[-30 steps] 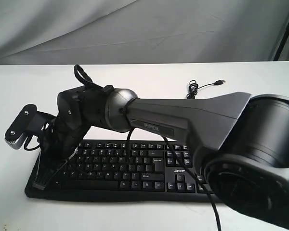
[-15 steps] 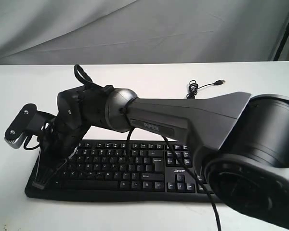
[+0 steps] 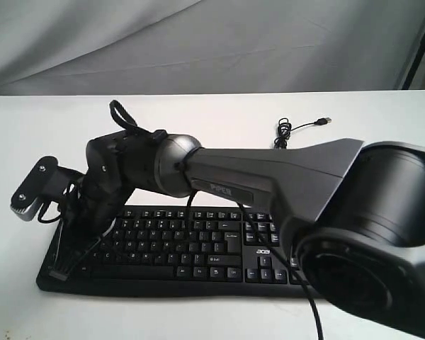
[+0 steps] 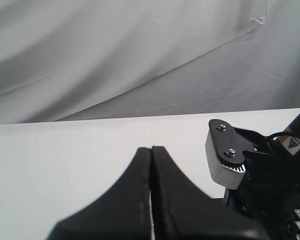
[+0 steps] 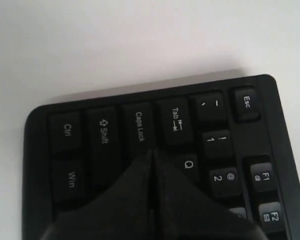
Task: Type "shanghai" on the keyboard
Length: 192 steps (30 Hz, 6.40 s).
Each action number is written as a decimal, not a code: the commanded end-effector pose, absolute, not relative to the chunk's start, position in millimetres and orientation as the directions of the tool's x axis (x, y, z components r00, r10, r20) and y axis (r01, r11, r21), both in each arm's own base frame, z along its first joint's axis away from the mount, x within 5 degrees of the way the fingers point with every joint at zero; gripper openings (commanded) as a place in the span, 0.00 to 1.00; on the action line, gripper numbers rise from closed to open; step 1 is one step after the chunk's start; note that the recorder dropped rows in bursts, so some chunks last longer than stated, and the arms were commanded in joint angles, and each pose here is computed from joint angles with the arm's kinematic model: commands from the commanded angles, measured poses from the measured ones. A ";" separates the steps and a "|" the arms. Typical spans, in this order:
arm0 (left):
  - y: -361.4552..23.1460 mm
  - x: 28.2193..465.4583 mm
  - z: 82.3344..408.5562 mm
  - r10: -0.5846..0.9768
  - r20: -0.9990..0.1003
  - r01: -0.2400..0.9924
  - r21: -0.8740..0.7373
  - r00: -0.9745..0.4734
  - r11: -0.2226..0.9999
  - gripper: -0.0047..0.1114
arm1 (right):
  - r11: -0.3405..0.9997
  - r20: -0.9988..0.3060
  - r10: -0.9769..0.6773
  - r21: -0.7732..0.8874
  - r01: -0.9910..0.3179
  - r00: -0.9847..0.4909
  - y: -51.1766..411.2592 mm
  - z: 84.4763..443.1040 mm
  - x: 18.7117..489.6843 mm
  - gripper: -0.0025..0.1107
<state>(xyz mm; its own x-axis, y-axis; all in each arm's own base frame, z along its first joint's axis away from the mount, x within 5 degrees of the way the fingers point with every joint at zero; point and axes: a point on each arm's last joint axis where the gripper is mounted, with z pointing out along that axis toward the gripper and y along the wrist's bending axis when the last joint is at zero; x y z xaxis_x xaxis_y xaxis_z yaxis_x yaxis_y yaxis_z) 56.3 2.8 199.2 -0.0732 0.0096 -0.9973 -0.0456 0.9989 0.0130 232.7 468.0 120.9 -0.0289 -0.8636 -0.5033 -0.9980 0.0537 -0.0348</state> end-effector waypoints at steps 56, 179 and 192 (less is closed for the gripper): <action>2.4 56.2 199.2 0.006 -0.998 -0.039 0.008 -0.067 0.999 0.04 | 0.323 -0.507 -0.826 -0.069 -0.944 -0.246 347.2 125.2 248.4 0.02; 2.4 56.2 199.2 0.006 -0.998 -0.039 0.008 -0.067 0.999 0.04 | 0.998 -0.966 0.056 0.045 0.047 -0.252 -1.0 182.2 53.5 0.02; 2.4 56.2 199.2 0.006 -0.998 -0.039 0.008 -0.067 0.999 0.04 | 0.998 -0.967 0.055 0.045 0.047 -0.250 -1.1 182.3 53.5 0.02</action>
<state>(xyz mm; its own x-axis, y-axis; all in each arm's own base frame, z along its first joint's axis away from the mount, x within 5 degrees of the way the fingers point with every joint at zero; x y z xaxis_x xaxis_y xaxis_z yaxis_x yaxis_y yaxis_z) 56.3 2.8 199.2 -0.0732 0.0096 -0.9973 -0.0456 0.9989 0.0130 53.8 -0.4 183.0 -0.2528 0.0571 -0.9658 0.0378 0.9981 0.0492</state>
